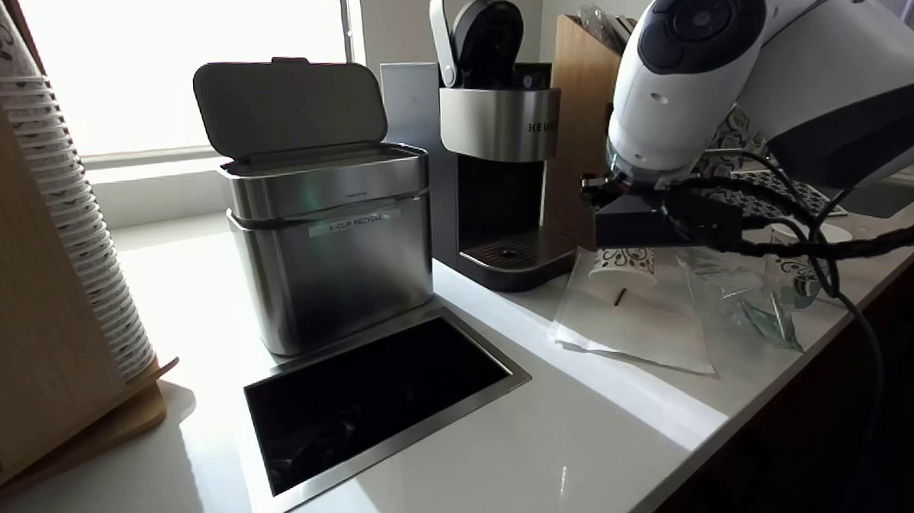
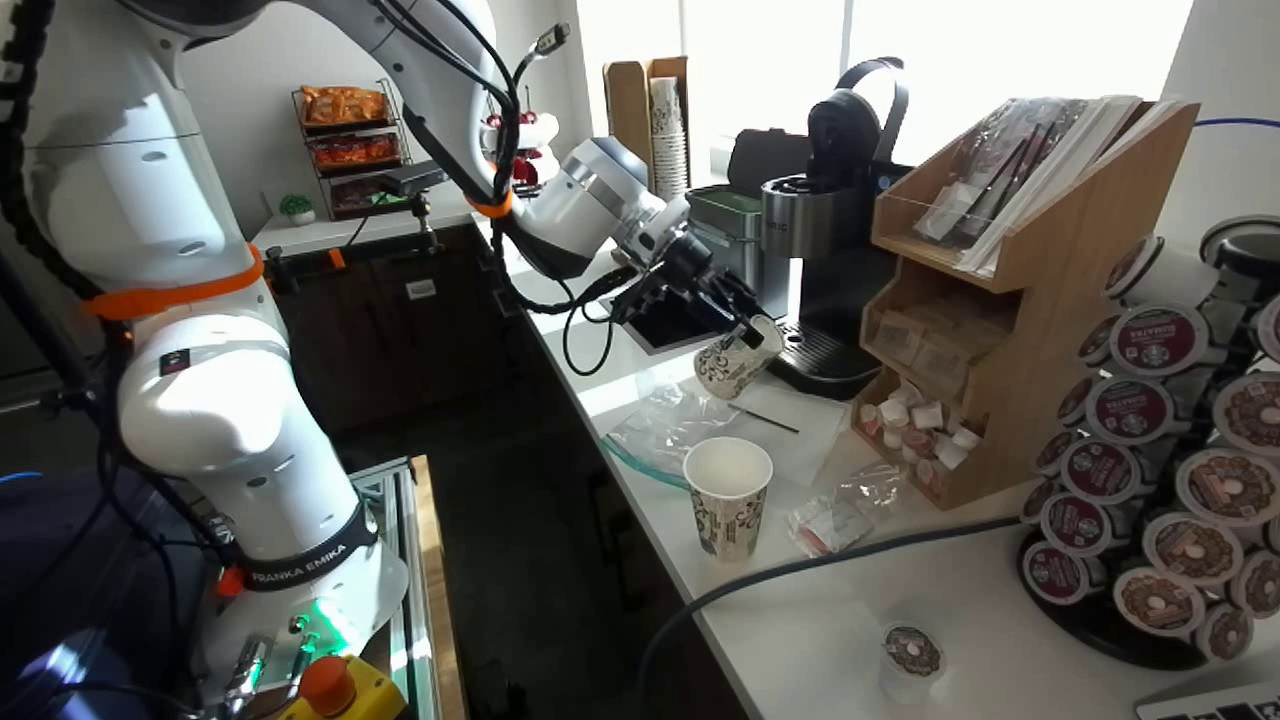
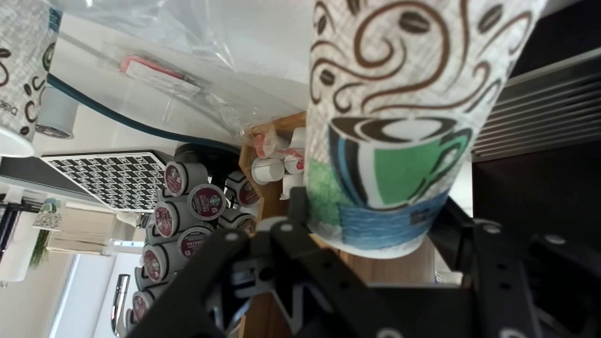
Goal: Place the cup upside down
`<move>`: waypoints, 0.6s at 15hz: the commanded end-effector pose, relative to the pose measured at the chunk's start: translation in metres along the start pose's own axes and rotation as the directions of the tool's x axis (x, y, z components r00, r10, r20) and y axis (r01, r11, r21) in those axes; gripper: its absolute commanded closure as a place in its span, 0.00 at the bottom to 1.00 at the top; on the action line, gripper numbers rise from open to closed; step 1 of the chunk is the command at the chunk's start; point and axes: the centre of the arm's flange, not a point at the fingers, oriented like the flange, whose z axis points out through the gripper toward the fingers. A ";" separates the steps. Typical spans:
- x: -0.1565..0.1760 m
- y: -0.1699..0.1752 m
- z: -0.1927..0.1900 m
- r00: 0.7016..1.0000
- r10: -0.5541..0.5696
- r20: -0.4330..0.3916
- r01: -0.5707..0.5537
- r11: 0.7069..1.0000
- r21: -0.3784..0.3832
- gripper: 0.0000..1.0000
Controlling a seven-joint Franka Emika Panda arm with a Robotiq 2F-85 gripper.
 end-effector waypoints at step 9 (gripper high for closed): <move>-0.031 -0.004 -0.002 0.993 -0.035 -0.116 0.036 0.999 0.008 0.61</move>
